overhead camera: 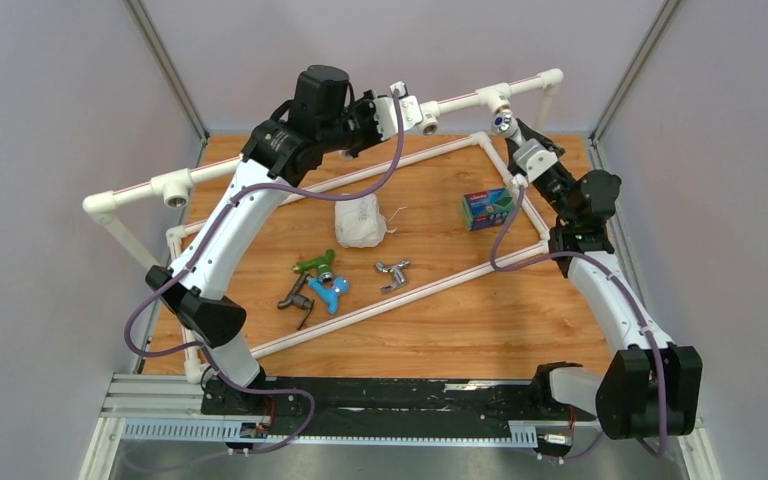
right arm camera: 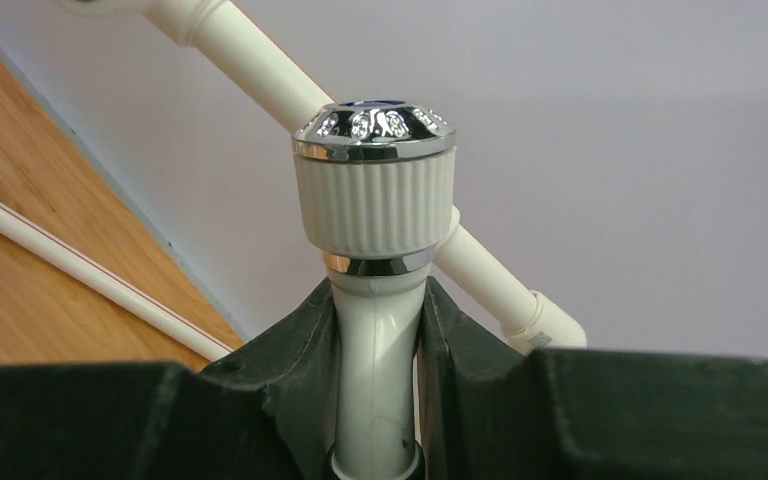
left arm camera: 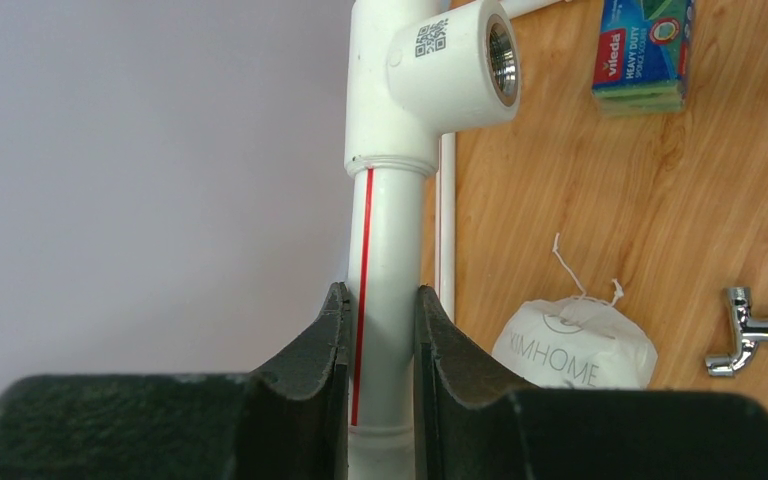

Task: Install the water faucets

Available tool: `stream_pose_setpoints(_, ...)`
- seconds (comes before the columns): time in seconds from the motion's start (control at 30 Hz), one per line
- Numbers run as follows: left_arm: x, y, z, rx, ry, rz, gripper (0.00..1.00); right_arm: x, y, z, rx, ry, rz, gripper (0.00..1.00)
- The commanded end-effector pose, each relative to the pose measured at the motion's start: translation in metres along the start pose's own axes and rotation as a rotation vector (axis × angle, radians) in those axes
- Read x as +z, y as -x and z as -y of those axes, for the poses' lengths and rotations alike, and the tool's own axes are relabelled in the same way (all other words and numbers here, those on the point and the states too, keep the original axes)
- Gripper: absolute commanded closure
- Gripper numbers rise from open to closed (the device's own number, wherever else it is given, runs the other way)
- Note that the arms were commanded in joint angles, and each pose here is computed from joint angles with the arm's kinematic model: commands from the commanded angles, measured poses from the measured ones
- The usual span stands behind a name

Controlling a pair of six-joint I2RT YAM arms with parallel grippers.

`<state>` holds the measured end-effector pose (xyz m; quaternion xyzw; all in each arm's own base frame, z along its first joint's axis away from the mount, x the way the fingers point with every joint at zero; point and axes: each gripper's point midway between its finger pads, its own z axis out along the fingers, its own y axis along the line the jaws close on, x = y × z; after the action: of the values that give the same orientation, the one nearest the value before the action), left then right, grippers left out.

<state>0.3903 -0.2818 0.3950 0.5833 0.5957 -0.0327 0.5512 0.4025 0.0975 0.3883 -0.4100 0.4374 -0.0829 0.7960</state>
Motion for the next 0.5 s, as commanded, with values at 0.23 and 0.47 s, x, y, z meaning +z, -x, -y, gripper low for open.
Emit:
stream_pose_setpoints(0.23, -0.008, -0.005, 0.045, -0.018, -0.184, 0.005, 1.0, -0.001, -0.006, 0.009, 0.485, -0.174, 0.055, 1.0)
stream_pose_setpoints(0.47, -0.007, -0.005, 0.045, -0.024, -0.183, 0.008, 1.0, -0.003, -0.006, 0.02, 0.739, -0.299, 0.083, 1.0)
